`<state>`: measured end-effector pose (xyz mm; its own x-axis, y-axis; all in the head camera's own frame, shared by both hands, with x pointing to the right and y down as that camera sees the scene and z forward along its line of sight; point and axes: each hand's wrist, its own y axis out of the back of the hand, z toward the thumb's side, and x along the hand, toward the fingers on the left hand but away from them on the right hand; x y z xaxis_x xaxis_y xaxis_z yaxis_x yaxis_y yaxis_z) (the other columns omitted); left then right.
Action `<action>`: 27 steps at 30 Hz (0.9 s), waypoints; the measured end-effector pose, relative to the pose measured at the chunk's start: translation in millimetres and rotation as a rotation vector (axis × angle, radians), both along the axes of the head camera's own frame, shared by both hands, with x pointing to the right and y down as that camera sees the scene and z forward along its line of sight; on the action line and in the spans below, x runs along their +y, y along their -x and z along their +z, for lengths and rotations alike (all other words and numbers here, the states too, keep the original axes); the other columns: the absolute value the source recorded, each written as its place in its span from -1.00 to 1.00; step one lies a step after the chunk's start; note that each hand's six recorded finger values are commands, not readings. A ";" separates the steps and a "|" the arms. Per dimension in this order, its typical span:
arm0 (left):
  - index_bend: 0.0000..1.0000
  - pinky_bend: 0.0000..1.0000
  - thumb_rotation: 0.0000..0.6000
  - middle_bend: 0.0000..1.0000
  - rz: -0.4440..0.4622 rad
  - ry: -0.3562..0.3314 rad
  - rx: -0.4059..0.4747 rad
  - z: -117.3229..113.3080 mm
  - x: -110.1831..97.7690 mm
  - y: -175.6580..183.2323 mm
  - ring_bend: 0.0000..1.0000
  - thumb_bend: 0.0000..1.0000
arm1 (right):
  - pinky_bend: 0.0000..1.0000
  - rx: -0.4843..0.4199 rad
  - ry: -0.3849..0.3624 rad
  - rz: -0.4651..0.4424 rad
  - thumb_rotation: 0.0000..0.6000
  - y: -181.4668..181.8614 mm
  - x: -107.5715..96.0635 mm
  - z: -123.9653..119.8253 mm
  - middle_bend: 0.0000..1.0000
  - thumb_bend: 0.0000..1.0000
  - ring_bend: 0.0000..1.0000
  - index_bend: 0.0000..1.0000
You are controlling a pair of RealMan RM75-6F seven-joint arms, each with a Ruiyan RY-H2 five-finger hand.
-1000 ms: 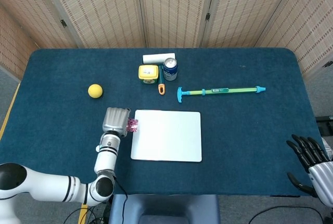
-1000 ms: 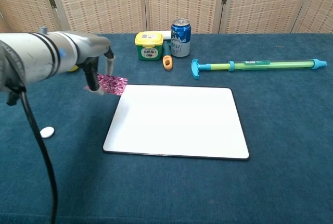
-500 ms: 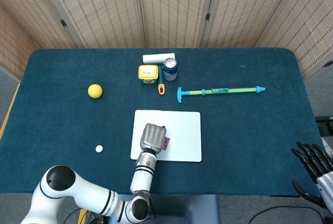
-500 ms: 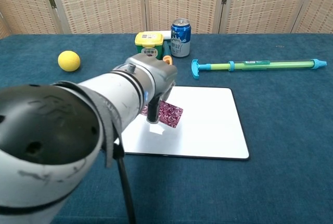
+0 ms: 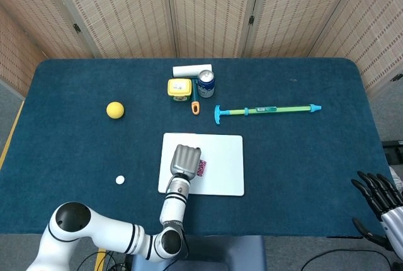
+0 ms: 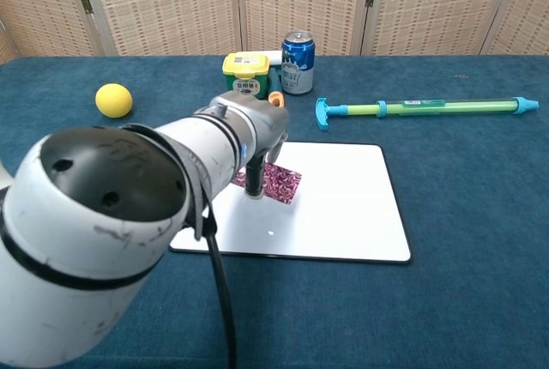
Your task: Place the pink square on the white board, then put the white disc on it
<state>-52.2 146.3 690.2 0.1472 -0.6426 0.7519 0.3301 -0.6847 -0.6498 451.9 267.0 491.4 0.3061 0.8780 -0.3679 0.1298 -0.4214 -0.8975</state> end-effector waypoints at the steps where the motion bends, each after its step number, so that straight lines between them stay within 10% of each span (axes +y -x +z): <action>1: -0.26 1.00 1.00 1.00 -0.002 0.003 -0.001 1.3 -0.6 1.0 1.00 -0.43 | -1.00 0.003 0.000 0.001 1.00 0.0 -0.3 0.5 -1.00 -0.52 -1.00 -1.00; 19: -0.41 1.00 1.00 1.00 -0.020 0.014 0.065 -12.2 1.5 9.8 1.00 -0.43 | -1.00 0.017 0.001 0.006 1.00 -0.6 -1.0 1.7 -1.00 -0.52 -1.00 -1.00; 27: -0.30 1.00 1.00 1.00 -0.103 0.015 0.054 -42.0 14.4 92.5 1.00 -0.43 | -1.00 0.033 -0.013 -0.015 1.00 4.0 1.5 1.1 -1.00 -0.51 -1.00 -1.00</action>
<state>-144.6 160.7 648.2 0.1217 -0.6453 0.7542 0.2222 -0.7228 -0.6543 447.8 268.5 492.6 0.3069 0.8785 -0.3662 0.0942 -0.4109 -0.9068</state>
